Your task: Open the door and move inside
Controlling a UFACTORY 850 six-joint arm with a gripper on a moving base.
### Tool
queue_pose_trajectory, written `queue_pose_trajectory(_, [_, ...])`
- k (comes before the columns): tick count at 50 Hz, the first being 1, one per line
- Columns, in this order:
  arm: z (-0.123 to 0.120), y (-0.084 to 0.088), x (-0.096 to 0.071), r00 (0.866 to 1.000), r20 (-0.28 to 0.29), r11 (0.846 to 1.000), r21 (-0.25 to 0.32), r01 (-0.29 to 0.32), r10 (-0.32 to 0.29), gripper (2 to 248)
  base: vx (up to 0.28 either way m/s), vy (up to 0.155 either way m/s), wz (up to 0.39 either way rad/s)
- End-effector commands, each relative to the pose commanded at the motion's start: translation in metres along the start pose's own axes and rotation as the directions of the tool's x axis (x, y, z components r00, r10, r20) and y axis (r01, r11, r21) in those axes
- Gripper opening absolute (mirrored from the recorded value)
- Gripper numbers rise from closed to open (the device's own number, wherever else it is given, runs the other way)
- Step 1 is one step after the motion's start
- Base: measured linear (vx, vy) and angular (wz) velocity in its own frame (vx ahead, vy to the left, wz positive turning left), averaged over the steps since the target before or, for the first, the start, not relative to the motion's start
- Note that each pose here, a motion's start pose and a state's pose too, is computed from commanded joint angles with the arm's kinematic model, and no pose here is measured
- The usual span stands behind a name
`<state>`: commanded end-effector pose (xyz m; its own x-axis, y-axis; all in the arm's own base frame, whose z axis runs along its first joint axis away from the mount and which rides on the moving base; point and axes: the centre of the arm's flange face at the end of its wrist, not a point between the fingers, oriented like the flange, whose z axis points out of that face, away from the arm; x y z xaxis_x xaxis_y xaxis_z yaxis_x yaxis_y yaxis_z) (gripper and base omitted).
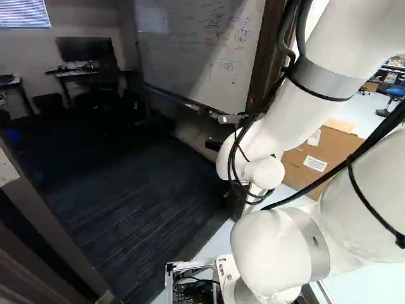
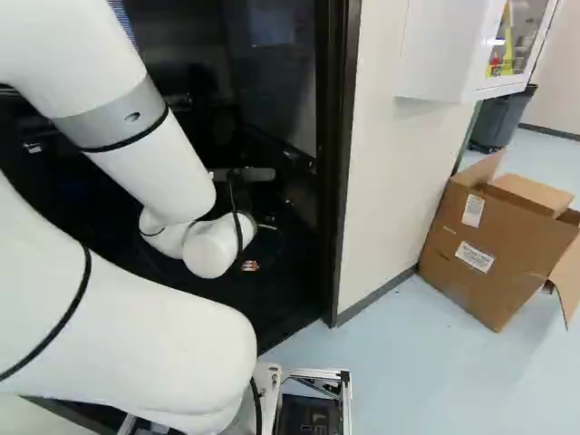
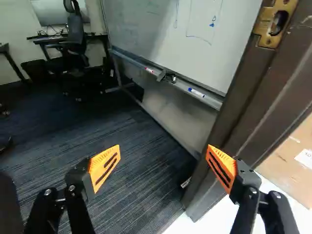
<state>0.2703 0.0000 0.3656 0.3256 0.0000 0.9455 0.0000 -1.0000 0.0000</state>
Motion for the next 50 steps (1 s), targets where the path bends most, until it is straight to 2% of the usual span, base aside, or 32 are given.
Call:
queue_pose_trajectory(20, [0.0, 0.0, 0.0, 1.0, 0.0, 1.0, 0.0, 0.0, 0.0, 247, 0.095, 0.049, 0.233])
queue_pose_trajectory(50, [0.0, 0.0, 0.0, 1.0, 0.0, 1.0, 0.0, 0.0, 0.0, 247, 0.101, 0.068, 0.334])
